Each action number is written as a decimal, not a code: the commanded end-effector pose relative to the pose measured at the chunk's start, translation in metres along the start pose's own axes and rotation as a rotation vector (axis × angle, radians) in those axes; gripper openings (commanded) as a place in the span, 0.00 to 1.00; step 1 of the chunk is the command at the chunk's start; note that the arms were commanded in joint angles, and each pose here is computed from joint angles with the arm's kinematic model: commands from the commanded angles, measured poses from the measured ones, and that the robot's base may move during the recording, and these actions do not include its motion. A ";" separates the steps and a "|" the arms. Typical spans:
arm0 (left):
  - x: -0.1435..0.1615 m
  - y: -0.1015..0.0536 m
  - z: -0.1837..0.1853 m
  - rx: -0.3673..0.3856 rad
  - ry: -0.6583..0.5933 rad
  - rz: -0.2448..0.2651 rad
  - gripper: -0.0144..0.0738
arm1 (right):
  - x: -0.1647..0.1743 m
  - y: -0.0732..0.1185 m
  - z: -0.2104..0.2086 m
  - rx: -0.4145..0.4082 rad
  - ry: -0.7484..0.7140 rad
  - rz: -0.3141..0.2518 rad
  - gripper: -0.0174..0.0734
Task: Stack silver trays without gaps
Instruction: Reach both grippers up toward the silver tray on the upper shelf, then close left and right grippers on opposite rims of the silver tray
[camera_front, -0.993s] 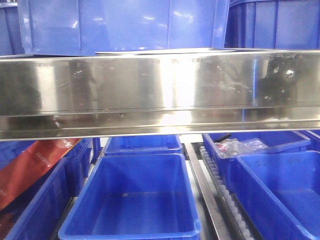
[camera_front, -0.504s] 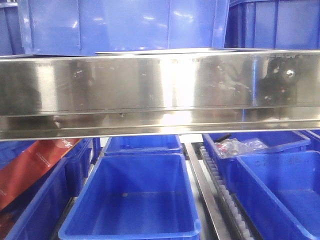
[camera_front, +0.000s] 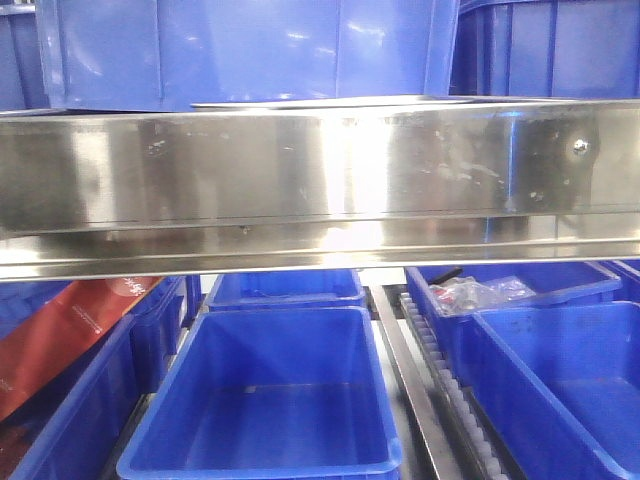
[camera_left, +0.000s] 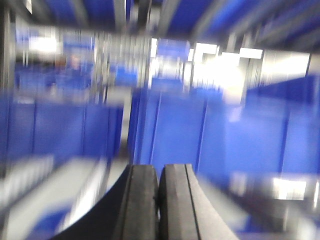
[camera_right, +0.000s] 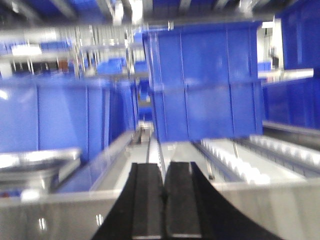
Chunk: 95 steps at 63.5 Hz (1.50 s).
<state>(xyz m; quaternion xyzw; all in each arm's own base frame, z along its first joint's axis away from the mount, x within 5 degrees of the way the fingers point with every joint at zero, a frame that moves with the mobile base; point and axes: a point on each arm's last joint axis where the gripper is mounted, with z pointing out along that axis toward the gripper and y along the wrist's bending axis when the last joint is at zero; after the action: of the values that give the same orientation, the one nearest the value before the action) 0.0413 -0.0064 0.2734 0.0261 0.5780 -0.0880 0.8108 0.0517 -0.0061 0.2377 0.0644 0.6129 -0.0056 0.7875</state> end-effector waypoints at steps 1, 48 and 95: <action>-0.040 -0.003 -0.002 0.006 -0.112 0.038 0.15 | -0.031 0.003 -0.001 -0.006 -0.098 0.007 0.11; -0.186 -0.005 0.139 -0.079 0.729 0.116 0.14 | -0.262 0.042 0.090 -0.120 0.649 0.027 0.11; 0.003 -0.127 0.311 0.185 1.242 -0.005 0.14 | -0.075 0.116 0.289 -0.343 1.267 -0.114 0.11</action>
<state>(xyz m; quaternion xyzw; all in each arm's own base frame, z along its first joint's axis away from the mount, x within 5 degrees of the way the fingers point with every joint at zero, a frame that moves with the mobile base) 0.3034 -0.1582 0.3819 0.1501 0.9310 -0.1085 0.3145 0.3067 0.0625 0.4027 -0.0861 0.9528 0.0999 0.2736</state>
